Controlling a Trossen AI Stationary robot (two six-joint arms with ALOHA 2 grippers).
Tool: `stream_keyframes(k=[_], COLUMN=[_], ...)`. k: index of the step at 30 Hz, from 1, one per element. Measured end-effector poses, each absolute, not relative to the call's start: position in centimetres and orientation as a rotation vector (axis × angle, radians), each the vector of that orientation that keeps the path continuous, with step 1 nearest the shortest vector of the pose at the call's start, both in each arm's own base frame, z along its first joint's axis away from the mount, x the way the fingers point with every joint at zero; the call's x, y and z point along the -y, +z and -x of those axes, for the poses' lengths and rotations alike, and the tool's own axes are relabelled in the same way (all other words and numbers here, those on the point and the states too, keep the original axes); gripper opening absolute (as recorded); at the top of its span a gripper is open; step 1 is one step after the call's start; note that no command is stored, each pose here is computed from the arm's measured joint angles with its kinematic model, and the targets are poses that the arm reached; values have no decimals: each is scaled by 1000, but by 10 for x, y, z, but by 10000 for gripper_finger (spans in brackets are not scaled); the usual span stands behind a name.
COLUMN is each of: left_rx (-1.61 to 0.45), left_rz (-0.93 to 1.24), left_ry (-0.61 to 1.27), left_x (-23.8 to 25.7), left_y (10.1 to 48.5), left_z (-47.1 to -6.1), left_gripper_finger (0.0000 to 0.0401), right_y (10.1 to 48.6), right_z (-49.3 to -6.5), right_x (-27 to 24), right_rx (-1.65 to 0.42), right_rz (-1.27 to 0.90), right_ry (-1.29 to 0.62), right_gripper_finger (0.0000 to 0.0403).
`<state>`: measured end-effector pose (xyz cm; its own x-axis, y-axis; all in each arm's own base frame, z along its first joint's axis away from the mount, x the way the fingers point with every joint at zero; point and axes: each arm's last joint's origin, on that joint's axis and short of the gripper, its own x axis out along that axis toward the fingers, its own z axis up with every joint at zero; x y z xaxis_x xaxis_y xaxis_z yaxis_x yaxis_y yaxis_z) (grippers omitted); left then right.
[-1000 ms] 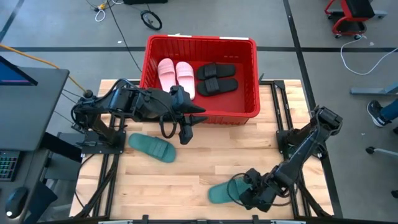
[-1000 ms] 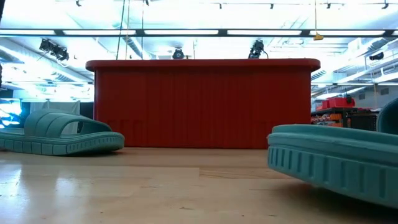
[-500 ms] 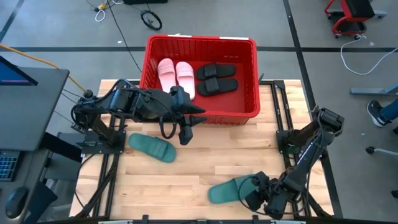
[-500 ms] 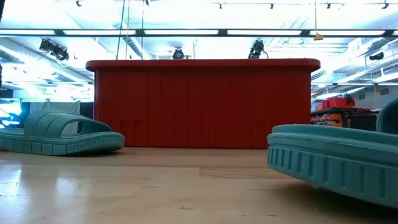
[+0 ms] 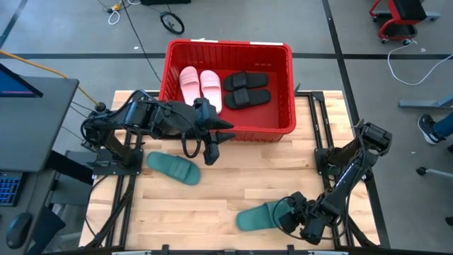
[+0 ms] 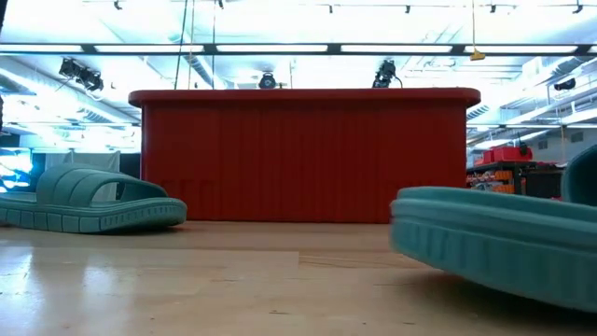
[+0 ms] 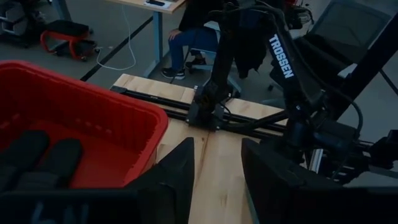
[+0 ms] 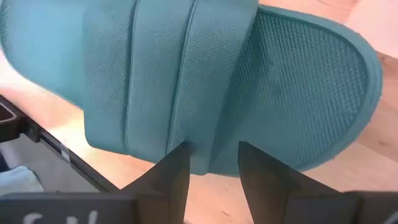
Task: Pick and place slides into bin
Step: Put the bottom green slide into the red bin
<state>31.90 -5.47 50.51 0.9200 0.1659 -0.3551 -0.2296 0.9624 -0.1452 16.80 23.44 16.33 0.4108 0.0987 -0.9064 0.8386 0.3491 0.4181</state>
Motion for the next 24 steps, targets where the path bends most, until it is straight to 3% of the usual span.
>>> stream_keyframes(k=[14,24], left_rx=[-348,-347], left_rz=[187,186], left_ry=[205,205], left_x=[55,55], left_y=[505,505], left_z=[-319,-319], left_gripper_finger=[130,128], right_y=[161,162], right_z=[-176,-195], right_x=[-236,-222], right_rx=[-857,-826], right_rz=[-1160,-1100], right_ry=[-511,-522], right_gripper_finger=[189,194])
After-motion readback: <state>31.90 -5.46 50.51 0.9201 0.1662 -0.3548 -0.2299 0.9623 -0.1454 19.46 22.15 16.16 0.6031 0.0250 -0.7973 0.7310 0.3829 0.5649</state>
